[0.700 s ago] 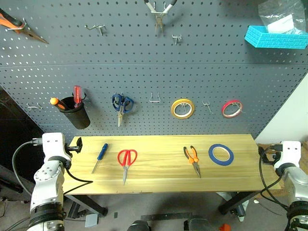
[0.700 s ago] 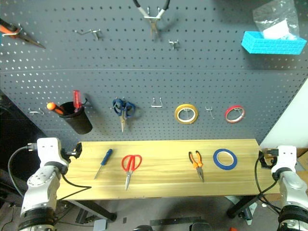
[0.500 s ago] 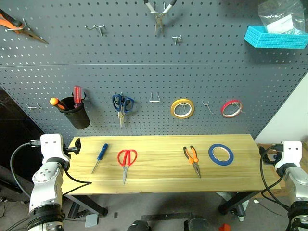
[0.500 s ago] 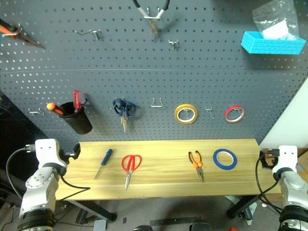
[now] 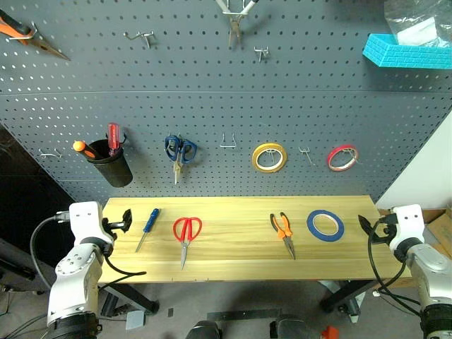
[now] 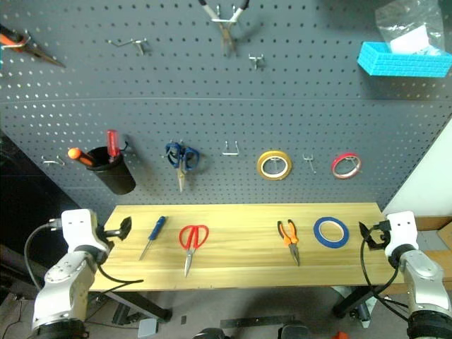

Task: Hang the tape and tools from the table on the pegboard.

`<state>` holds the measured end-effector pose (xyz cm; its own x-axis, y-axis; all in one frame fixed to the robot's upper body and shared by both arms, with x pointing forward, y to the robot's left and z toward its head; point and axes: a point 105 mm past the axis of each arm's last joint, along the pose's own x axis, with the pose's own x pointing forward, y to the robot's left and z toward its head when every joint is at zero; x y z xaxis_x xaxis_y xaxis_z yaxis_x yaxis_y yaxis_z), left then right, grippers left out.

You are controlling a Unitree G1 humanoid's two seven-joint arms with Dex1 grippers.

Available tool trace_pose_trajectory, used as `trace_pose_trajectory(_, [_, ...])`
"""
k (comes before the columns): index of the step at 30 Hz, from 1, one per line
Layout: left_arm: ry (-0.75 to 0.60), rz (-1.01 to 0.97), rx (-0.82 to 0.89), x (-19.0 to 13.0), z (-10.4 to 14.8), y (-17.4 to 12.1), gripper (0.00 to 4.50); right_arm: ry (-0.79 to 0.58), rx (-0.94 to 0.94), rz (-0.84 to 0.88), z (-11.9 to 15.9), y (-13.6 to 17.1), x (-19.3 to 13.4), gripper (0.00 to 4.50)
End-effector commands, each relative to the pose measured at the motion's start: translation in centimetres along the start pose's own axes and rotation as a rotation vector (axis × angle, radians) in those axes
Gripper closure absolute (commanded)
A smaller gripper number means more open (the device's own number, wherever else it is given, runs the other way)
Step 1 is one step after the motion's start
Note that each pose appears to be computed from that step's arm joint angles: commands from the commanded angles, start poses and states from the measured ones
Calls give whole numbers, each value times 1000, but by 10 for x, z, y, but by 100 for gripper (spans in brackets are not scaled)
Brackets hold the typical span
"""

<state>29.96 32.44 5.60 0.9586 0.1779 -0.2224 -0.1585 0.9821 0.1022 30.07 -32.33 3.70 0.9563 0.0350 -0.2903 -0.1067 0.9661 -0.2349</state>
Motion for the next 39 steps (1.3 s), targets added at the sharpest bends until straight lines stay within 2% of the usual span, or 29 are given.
trace_pose_trajectory(1, [-138, -148, 94, -1, 36, -34, 2, -44, -47, 105, 27, 22, 0, 0])
trace_pose_trajectory(7, [-180, -627, 253, -17, 58, -116, 2, 22, -154, 288, 40, 62, 3, 0])
trace_pose_trajectory(12, [-156, -958, 340, -39, 66, -161, 2, 59, -175, 391, 49, 84, 13, 0])
trace_pose_trajectory(15, [-144, -1050, 357, -41, 72, -171, 2, 86, -189, 431, 50, 95, 22, 0])
trace_pose_trajectory(19, [-142, -1126, 407, -40, 78, -181, 2, 184, -210, 409, 41, 93, 41, 0])
trace_pose_trajectory(23, [-162, -1143, 454, -34, 81, -189, 2, 254, -218, 348, 33, 83, 61, 0])
trace_pose_trajectory(33, [-164, -1228, 462, -43, 79, -201, 2, 397, -229, 398, 7, 87, 79, 0])
trace_pose_trajectory(36, [-172, -1247, 478, -45, 78, -205, 0, 427, -268, 417, 2, 88, 81, 60])
trace_pose_trajectory(39, [-184, -1261, 483, -46, 80, -208, 0, 467, -315, 445, -5, 91, 81, 157])
